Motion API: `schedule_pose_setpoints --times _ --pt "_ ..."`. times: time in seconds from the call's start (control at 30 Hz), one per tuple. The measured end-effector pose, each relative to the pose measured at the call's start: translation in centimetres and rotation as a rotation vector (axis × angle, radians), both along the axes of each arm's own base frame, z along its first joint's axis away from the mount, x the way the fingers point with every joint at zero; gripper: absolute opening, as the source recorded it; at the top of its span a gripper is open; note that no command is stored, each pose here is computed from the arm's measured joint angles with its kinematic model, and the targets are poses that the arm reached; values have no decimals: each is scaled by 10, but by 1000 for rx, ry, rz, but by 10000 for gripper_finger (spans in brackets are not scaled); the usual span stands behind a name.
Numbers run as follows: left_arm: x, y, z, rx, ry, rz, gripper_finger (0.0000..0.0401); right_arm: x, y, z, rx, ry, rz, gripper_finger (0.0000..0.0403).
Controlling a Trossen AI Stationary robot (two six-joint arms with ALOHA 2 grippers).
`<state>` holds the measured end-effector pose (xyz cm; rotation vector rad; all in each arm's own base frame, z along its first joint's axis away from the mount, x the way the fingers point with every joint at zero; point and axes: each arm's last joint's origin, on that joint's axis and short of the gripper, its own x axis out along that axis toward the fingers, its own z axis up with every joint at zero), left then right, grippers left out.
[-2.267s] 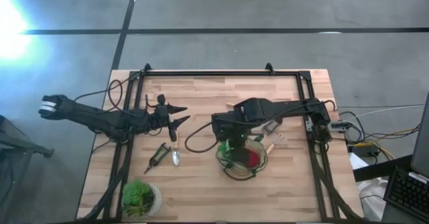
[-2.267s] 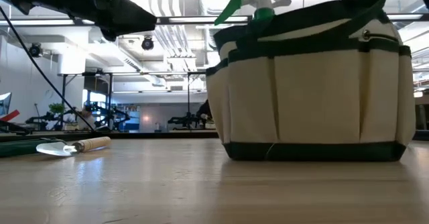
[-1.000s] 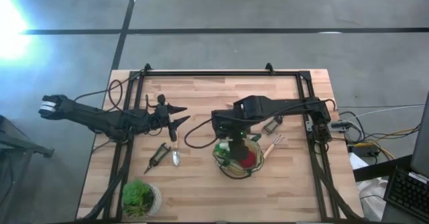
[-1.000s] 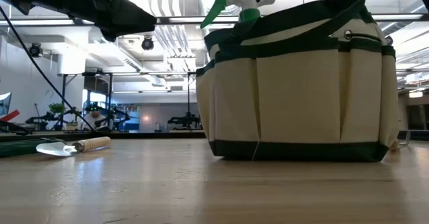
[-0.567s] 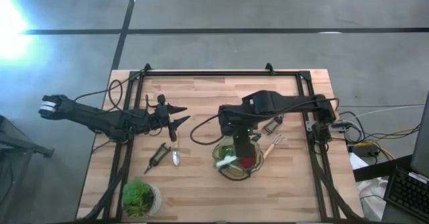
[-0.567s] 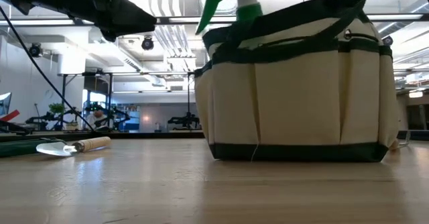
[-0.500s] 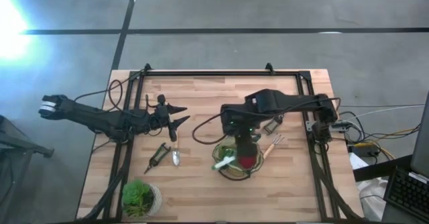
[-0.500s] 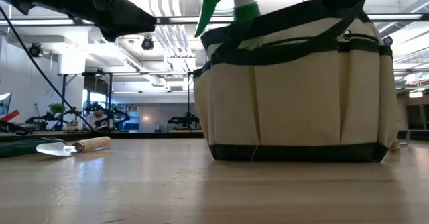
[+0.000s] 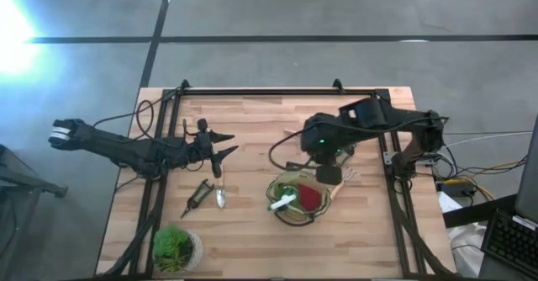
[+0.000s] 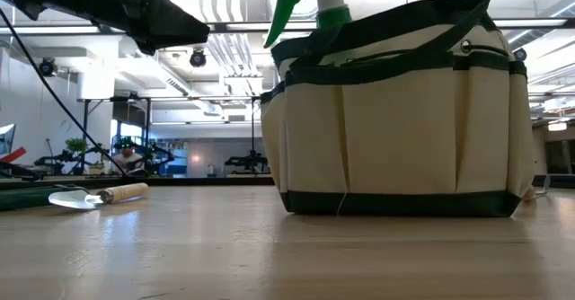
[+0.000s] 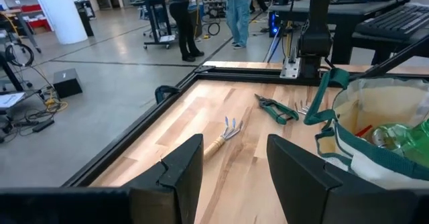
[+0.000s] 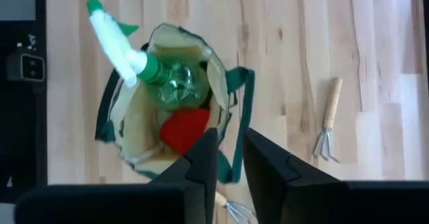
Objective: Pick & Place Garden tools in Gardening bag
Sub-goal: Put the left shear scissors into the side pocket of the gardening bag
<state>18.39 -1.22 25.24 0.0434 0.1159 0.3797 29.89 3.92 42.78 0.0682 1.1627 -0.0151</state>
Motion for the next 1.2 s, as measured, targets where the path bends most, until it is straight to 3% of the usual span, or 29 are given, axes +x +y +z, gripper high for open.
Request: schedule_pose_setpoints --times 0.3,0.53,0.7,0.97,1.2 --pt "0 0 -1 -41 -10 5 168 -38 -9 -28 -101 79 -136 12" --pt "1 0 11 -86 18 13 168 -74 -14 -68 -77 86 -217 8" --pt "-3 0 23 -153 146 41 168 -97 -17 -87 -42 16 -262 8" --pt "-23 3 41 -366 422 186 168 -114 -19 -107 -3 -128 -264 8" --pt "-26 -2 26 -556 621 261 167 -117 -20 -124 -2 -136 -264 8"
